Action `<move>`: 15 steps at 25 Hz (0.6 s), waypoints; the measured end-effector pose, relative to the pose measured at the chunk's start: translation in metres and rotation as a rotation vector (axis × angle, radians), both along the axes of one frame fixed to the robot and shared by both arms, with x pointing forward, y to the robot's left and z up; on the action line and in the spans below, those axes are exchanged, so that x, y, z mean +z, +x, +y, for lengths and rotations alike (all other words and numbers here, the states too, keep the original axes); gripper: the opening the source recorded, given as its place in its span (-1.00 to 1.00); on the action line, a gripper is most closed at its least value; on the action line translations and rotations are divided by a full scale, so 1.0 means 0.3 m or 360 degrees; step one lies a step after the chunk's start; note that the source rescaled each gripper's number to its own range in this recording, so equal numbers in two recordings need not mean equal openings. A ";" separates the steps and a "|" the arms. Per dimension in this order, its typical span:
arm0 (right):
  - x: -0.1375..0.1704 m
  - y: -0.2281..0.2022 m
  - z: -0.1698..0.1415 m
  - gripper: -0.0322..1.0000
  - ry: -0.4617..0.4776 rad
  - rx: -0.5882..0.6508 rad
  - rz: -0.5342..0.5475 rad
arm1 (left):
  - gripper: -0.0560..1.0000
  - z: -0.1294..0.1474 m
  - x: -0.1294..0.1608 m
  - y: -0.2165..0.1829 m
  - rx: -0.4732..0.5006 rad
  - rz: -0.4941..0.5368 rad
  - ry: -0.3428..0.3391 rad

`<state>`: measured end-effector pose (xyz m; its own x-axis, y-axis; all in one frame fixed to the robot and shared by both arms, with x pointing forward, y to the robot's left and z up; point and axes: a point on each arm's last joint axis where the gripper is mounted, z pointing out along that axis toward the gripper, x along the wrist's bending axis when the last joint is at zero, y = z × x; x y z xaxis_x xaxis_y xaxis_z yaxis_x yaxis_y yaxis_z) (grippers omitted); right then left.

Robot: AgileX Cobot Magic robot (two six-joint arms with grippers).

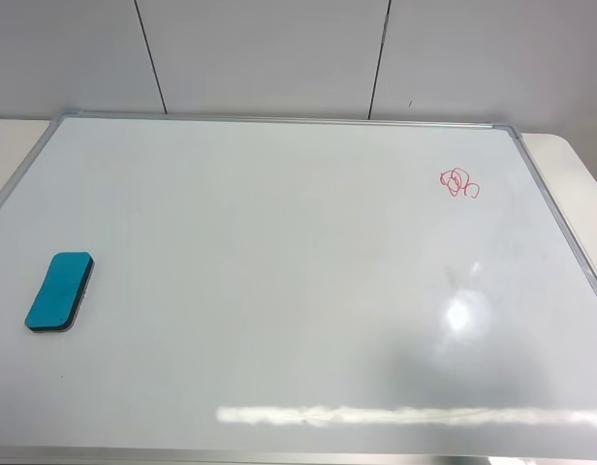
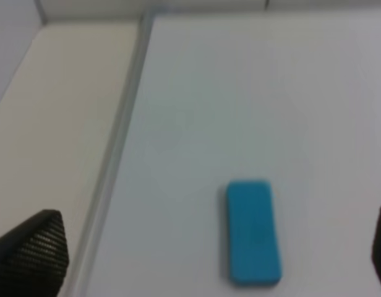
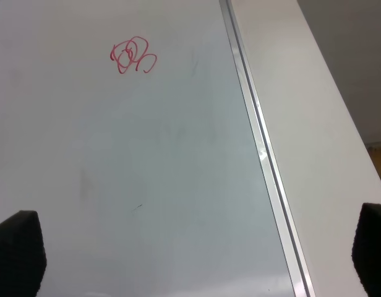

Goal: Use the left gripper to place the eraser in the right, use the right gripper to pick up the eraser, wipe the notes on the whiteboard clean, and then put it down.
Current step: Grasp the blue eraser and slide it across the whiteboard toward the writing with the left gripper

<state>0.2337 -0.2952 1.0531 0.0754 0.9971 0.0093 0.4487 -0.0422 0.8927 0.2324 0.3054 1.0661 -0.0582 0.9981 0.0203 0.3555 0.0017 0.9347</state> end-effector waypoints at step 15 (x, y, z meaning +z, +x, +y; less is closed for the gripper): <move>0.000 0.000 0.000 1.00 0.0000 0.0000 0.0000 | 1.00 -0.013 -0.002 0.058 -0.0057 -0.0288 -0.0056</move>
<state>0.2337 -0.2952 1.0531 0.0754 0.9971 0.0093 0.4487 -0.0422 0.8927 0.2496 0.3016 1.0656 -0.0219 0.9995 -0.0219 0.1822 0.0256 0.9829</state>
